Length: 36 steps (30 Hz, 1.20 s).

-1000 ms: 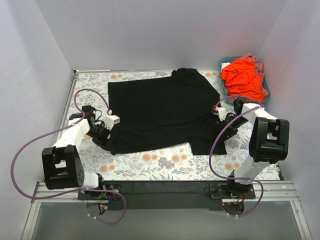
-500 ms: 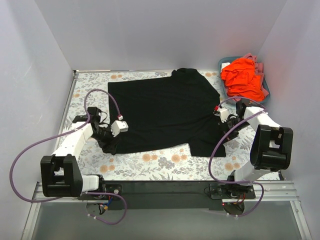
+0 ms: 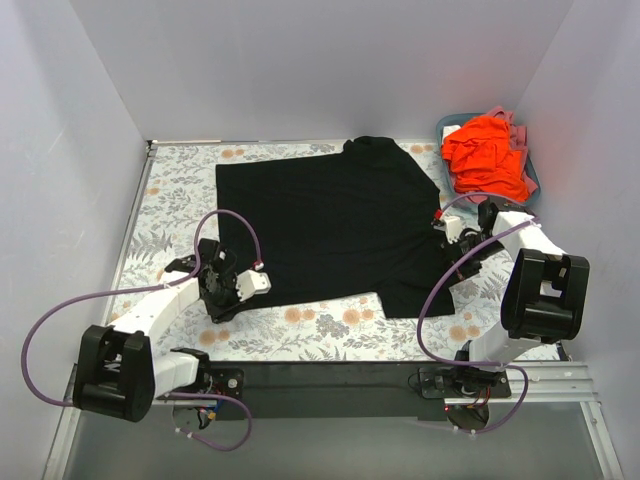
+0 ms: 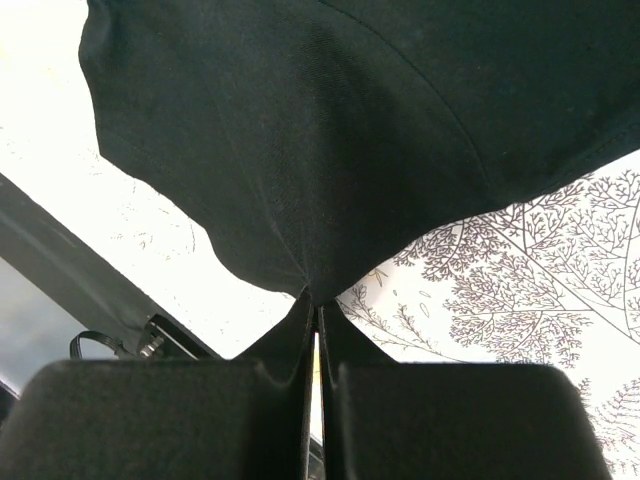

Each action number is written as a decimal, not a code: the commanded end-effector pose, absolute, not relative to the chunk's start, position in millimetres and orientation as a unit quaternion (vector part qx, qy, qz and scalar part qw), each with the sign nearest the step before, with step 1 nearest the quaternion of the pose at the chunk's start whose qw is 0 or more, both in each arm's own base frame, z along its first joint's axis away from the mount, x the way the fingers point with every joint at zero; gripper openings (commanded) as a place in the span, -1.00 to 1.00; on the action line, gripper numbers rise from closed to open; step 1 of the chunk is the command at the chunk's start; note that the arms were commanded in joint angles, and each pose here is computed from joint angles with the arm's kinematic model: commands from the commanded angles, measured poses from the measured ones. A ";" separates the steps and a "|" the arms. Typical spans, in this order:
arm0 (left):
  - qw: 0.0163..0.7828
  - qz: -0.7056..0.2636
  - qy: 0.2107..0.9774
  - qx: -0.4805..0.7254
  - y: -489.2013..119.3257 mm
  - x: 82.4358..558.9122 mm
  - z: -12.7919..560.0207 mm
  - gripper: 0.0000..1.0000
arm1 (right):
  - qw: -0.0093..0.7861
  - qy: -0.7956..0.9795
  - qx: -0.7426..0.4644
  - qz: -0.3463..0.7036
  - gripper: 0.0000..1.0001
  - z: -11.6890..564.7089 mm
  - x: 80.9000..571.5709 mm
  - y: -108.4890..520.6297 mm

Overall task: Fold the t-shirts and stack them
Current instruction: Fold the tshirt

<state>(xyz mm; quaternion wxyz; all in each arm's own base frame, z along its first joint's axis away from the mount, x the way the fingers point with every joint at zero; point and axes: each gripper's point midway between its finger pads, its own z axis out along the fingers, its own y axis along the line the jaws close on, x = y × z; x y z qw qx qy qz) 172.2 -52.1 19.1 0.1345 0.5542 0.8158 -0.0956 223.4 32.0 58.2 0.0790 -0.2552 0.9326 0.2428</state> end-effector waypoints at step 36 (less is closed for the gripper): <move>0.295 -0.023 0.827 0.477 -46.7 298.8 131.1 -1.00 | 0.191 0.922 -0.214 0.260 -0.97 154.4 311.5 -4.1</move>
